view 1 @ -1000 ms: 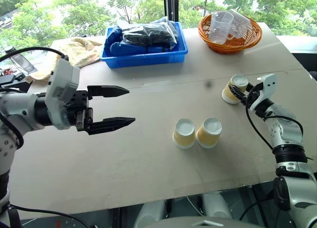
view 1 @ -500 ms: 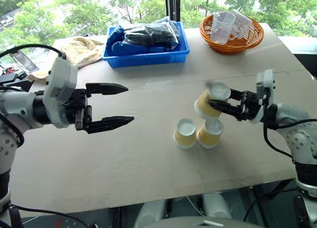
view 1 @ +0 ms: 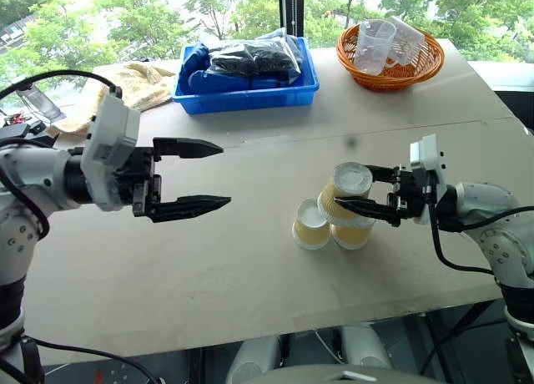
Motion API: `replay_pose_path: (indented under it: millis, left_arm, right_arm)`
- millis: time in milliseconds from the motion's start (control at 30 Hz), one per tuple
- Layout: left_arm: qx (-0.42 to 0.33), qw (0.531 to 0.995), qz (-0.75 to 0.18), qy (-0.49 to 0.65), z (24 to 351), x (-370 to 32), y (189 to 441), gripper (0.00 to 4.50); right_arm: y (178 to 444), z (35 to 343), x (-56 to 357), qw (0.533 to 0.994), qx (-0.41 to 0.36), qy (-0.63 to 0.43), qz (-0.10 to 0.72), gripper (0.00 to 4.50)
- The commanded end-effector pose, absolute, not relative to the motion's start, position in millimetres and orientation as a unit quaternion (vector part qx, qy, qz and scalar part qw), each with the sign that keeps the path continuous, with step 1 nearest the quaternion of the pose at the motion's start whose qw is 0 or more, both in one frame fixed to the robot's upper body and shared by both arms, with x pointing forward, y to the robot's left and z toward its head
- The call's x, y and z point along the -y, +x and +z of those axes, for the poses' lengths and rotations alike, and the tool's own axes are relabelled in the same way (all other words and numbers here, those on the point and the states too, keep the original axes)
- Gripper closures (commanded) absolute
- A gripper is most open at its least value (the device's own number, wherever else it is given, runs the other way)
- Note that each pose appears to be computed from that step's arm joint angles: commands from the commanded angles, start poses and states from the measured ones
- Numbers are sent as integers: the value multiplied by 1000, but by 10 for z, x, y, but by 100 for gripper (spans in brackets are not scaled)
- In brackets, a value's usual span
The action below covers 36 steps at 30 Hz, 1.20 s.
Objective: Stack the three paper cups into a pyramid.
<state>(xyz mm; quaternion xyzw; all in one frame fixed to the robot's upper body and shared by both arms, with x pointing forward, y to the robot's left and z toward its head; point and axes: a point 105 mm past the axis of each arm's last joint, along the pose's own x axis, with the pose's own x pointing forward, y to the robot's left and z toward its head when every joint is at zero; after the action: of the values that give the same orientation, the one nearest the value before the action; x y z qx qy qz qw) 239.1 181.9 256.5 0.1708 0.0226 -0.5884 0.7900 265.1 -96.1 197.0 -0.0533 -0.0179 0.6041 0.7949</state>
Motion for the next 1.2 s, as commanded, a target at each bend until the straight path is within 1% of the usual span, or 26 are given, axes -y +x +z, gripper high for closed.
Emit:
replay_pose_path:
  millis: [33,200,367,500,633,767,867,933,1033,1067,1133,1200]
  left_arm:
    - [-10,787,-588,185,2642,-1820,2372,0]
    - [-11,787,-589,184,2634,-1817,2371,0]
    - [-13,787,-590,181,2622,-1811,2367,0]
    - [-15,788,-592,169,2580,-1797,2373,0]
    - [-33,791,-591,152,2459,-1813,2371,0]
    - [-56,799,-583,133,2125,-1815,2365,0]
    - [-54,821,-560,94,1774,-1710,2381,0]
    - [-65,839,-528,114,1511,-1708,2418,0]
    - [-56,885,-443,136,1221,-1768,2545,0]
    - [-60,898,-416,131,1063,-1774,2526,0]
    - [-78,904,-399,132,832,-1785,2451,0]
    - [-72,904,-398,137,775,-1785,2433,0]
  right_arm:
    - [2576,2017,933,784,25,-60,618,2]
    - [2561,2061,945,782,29,-51,621,2]
    - [2530,2154,1125,792,28,-58,608,2]
    - [2383,2128,1309,790,-19,-72,609,2]
    - [2260,2066,1564,804,-45,-84,587,2]
    - [2240,1884,1874,835,-44,-79,543,2]
    - [2338,1634,2083,867,-28,-84,491,2]
    - [2399,1496,2182,883,-13,-90,460,2]
    - [2461,1282,2281,901,-7,-97,423,2]
    - [2496,1177,2312,906,-10,-96,413,2]
    - [2567,1054,2349,911,-8,-87,403,2]
    - [2606,982,2370,911,-7,-87,404,2]
